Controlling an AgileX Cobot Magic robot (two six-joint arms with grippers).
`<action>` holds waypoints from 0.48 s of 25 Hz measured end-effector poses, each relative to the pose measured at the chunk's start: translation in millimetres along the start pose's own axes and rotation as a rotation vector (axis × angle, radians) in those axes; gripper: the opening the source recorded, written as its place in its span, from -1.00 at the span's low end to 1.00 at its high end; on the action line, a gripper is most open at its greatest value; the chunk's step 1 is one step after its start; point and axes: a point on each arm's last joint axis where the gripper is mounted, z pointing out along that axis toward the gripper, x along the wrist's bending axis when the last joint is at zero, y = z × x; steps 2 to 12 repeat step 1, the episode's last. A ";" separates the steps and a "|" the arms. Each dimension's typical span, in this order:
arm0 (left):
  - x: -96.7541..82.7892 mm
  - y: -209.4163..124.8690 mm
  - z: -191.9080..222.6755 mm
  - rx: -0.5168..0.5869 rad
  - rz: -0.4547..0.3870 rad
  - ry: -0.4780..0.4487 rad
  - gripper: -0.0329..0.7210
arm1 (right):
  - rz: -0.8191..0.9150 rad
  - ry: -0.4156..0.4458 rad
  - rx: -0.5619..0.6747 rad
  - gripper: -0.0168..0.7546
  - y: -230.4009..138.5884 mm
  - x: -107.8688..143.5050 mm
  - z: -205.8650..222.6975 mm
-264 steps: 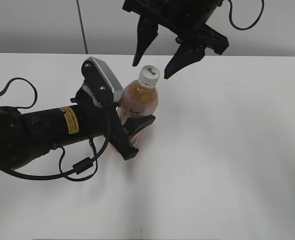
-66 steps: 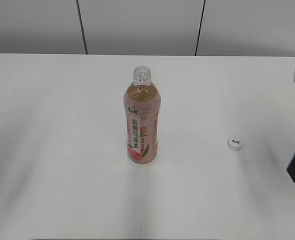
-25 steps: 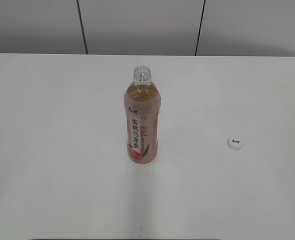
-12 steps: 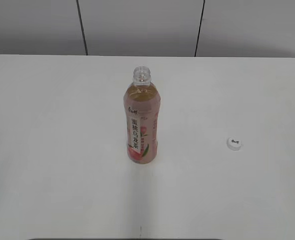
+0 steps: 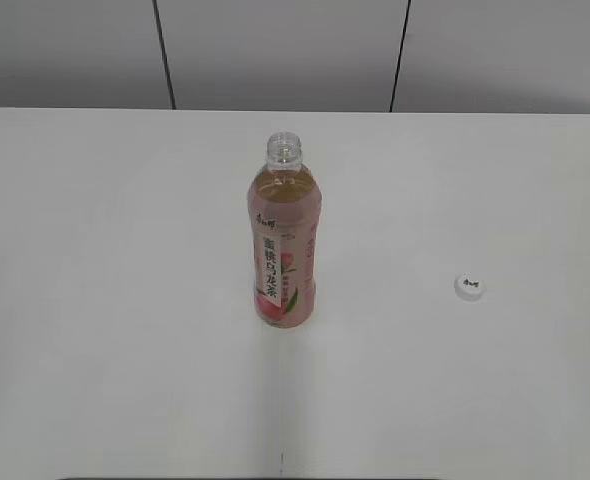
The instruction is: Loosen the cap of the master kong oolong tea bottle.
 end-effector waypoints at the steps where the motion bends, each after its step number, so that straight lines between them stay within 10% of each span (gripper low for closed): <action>1: 0.0 0.0 0.0 0.000 0.000 0.000 0.31 | 0.000 0.000 0.000 0.06 0.0 0.0 0.0; 12: 0.0 0.0 0.0 0.000 0.000 0.000 0.31 | 0.000 0.000 0.000 0.06 0.0 0.0 0.0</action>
